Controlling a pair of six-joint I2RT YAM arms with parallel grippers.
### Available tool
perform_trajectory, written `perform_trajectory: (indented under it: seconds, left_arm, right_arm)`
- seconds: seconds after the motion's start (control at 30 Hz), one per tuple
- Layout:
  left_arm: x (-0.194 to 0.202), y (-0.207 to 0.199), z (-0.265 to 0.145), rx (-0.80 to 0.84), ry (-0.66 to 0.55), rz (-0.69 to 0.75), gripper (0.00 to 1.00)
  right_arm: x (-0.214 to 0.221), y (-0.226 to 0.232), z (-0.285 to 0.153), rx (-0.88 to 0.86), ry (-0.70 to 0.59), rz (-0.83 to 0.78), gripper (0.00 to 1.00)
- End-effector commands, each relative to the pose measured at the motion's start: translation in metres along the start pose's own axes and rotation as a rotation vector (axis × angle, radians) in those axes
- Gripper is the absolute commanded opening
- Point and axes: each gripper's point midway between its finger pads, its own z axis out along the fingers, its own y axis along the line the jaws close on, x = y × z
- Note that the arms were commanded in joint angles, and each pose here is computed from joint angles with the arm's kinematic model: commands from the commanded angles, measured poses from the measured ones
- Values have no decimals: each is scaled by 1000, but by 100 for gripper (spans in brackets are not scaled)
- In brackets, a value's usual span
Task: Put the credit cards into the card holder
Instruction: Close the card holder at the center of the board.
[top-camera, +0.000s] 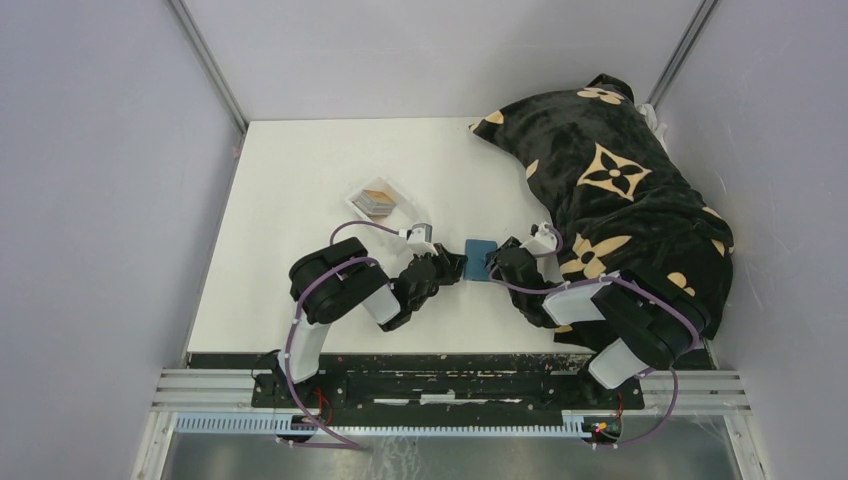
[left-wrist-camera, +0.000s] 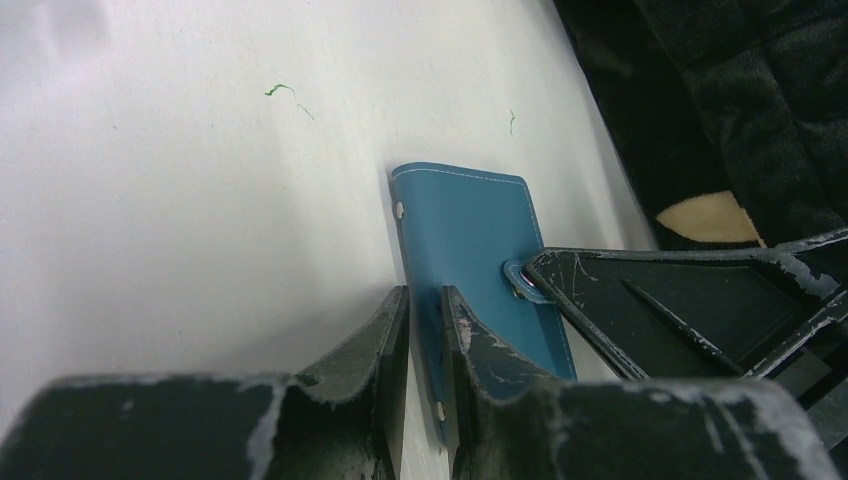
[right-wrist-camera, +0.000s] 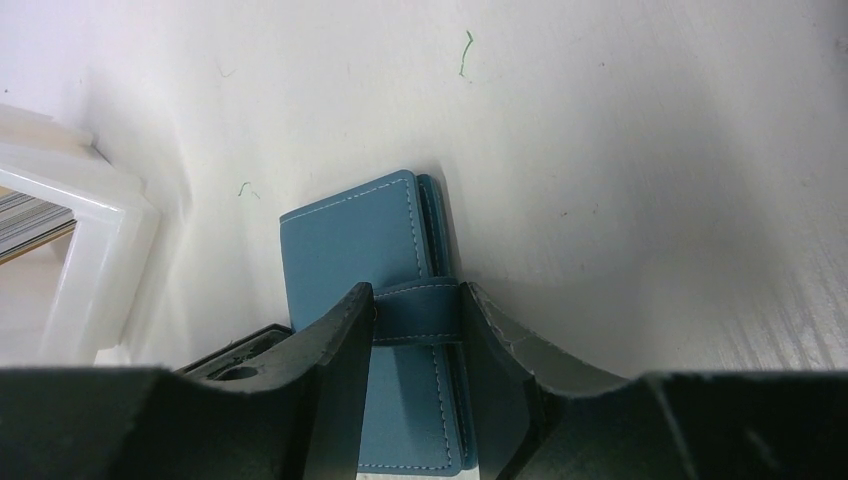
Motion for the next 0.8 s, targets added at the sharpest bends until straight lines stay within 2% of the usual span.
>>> perform_trajectory:
  seconds: [0.0, 0.77]
  left_arm:
    - [7, -5, 3, 13, 16, 50, 25]
    - [6, -4, 0, 9, 14, 50, 25]
  right_arm:
    - [76, -104, -36, 277, 300, -273, 43]
    - [76, -88, -39, 307, 251, -453, 43]
